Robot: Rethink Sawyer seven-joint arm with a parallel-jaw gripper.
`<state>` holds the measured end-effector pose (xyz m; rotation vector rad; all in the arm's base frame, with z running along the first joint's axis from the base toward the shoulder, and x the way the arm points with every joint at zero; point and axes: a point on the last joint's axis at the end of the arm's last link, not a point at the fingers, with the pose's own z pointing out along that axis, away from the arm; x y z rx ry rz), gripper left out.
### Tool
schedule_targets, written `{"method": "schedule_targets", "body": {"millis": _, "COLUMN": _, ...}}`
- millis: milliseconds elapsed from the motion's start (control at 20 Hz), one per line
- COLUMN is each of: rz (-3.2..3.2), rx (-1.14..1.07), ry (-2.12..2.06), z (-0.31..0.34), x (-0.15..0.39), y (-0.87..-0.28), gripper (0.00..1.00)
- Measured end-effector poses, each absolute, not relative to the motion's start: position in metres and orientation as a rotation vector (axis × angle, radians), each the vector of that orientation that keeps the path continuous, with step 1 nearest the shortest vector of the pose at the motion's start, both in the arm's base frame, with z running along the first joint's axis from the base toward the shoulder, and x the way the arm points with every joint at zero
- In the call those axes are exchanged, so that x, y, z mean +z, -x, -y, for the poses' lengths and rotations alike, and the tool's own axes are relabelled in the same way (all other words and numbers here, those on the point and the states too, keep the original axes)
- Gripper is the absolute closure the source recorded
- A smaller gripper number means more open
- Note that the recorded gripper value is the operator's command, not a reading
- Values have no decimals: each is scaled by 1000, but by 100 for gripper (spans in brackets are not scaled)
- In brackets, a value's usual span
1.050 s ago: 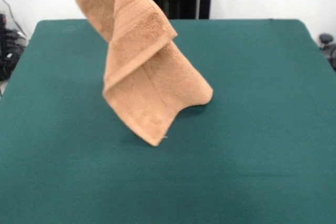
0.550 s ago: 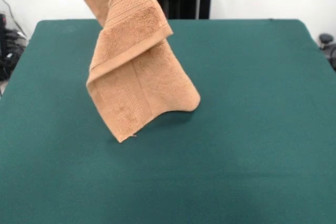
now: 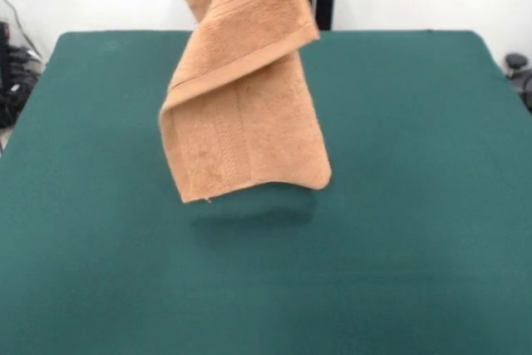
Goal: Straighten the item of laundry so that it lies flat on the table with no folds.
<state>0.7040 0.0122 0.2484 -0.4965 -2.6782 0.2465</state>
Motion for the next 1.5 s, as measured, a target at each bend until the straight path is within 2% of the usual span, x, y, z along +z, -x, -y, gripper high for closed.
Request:
{"method": "schedule_targets", "body": {"millis": 450, "rz": 2935, "rx": 295, "ry": 445, "z": -114, "x": 237, "y": -696, "gripper": 100}}
{"method": "schedule_targets", "body": {"millis": 950, "rz": 3094, "rx": 325, "ry": 680, "z": -207, "x": 195, "y": -685, "gripper": 100}}
{"method": "schedule_targets", "body": {"millis": 1250, "rz": 3097, "rx": 324, "ry": 771, "z": -229, "x": 175, "y": -676, "gripper": 100}}
{"method": "schedule_targets", "body": {"millis": 1500, "rz": 3038, "rx": 335, "ry": 818, "z": -204, "x": 164, "y": -665, "gripper": 100}}
